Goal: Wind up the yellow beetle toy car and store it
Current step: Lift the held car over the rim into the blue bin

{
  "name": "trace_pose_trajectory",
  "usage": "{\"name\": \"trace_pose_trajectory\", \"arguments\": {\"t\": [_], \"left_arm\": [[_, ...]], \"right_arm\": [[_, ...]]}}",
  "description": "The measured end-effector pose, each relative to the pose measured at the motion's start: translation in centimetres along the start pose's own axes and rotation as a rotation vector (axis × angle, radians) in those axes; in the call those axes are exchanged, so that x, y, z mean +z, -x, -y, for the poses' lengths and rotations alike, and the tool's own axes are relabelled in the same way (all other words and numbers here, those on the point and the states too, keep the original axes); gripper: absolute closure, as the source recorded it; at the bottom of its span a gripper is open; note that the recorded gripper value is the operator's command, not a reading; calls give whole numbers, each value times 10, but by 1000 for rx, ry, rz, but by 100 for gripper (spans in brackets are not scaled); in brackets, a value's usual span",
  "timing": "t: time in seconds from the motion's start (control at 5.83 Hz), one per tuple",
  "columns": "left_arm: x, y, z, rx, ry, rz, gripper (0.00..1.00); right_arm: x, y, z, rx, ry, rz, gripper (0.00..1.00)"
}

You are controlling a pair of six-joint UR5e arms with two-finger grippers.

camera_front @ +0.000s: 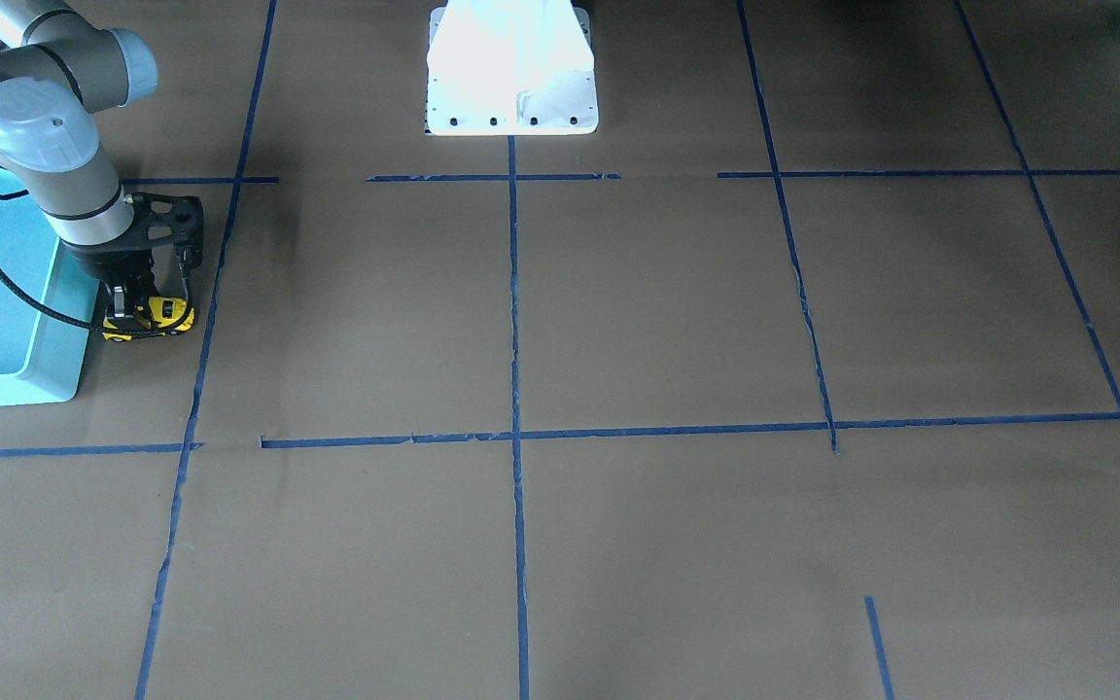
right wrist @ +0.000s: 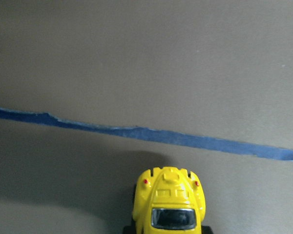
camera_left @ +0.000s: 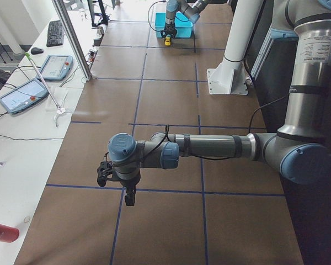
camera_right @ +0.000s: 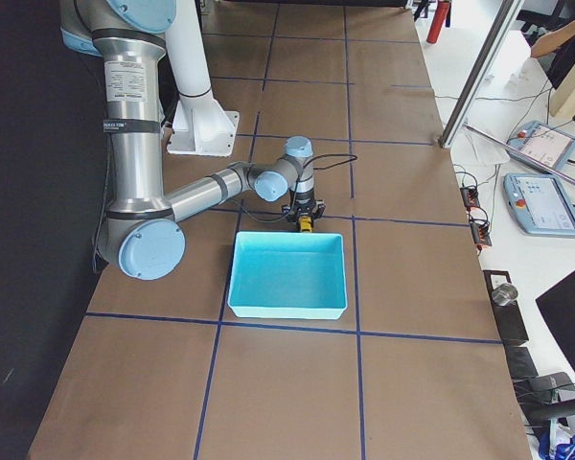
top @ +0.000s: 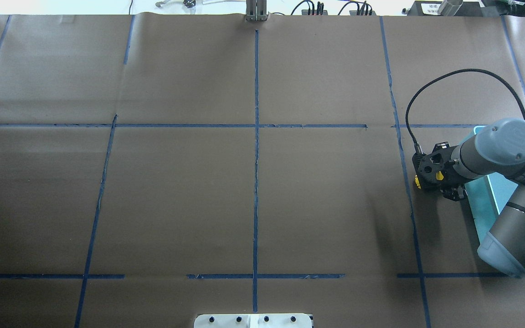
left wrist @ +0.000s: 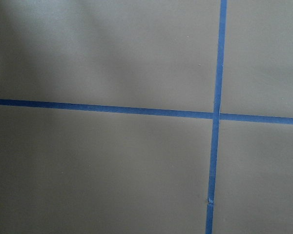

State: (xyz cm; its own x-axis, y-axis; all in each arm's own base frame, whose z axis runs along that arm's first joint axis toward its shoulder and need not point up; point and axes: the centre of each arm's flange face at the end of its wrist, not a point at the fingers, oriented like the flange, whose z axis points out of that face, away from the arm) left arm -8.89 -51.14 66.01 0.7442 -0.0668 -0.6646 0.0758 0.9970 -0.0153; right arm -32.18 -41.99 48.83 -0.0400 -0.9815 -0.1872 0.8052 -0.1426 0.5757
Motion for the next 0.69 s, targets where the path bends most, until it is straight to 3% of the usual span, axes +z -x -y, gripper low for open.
{"name": "trace_pose_trajectory", "arguments": {"t": [0.34, 0.69], "left_arm": [[0, 0, 0, 1, -1, 0, 0], [0, 0, 0, 0, -1, 0, 0]], "right_arm": [[-66, -3, -5, 22, -97, -44, 100], [-111, 1, -48, 78, -168, -36, 100]]}}
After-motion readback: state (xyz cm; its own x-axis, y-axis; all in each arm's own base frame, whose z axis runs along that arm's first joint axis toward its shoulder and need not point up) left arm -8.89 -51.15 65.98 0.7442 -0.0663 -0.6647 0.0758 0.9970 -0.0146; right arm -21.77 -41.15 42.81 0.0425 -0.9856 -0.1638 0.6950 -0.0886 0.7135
